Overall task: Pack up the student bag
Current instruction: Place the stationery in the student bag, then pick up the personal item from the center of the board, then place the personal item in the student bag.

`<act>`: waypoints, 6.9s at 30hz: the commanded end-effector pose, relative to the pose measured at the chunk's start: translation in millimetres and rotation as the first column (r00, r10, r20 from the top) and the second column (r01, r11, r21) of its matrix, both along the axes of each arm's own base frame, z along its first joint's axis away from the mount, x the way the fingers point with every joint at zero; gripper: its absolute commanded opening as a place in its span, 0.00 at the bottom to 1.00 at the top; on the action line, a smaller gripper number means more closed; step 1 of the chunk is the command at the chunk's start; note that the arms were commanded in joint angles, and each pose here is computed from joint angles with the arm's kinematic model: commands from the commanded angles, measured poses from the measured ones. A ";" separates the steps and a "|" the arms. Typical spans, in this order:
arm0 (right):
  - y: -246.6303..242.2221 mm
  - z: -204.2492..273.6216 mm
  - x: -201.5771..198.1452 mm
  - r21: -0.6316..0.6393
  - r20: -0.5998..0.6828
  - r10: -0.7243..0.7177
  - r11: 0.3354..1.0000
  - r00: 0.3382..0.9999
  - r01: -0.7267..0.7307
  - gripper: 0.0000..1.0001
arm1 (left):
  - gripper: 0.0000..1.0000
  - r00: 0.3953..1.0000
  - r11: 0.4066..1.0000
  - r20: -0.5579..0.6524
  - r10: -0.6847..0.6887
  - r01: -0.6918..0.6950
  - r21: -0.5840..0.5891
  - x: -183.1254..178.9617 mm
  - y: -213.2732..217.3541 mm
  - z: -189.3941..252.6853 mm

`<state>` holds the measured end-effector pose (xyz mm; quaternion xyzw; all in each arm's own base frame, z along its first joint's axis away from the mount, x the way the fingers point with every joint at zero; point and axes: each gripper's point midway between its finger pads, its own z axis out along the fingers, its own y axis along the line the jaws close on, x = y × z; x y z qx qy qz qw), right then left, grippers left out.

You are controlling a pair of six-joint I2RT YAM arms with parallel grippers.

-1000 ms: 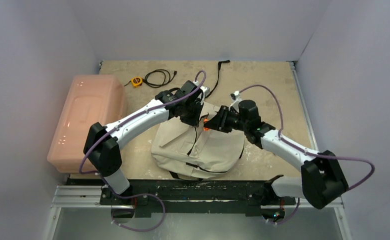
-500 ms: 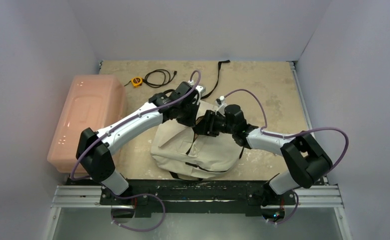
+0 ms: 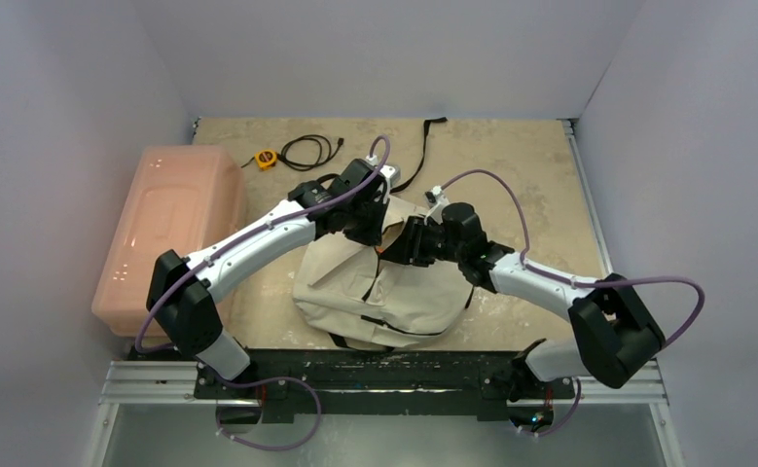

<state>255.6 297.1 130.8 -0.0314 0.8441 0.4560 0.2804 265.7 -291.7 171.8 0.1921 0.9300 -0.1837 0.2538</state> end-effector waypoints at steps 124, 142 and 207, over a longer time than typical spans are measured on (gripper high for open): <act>-308.3 -114.7 -34.6 -0.733 -0.292 -0.849 0.495 0.441 0.466 0.67 | 0.00 0.988 0.989 -0.120 -0.097 0.083 -0.119 -12.2 -41.7 -6.3; -296.9 -104.2 -21.0 -0.686 -0.259 -0.819 0.530 0.512 0.499 0.05 | 0.00 0.990 0.991 -0.103 -0.092 0.081 -0.108 -10.5 -39.0 -4.0; -83.4 23.5 36.2 -0.279 0.195 -0.377 0.864 0.905 0.420 0.68 | 0.00 0.986 0.981 -0.063 0.156 -0.162 -0.106 -16.0 8.1 12.0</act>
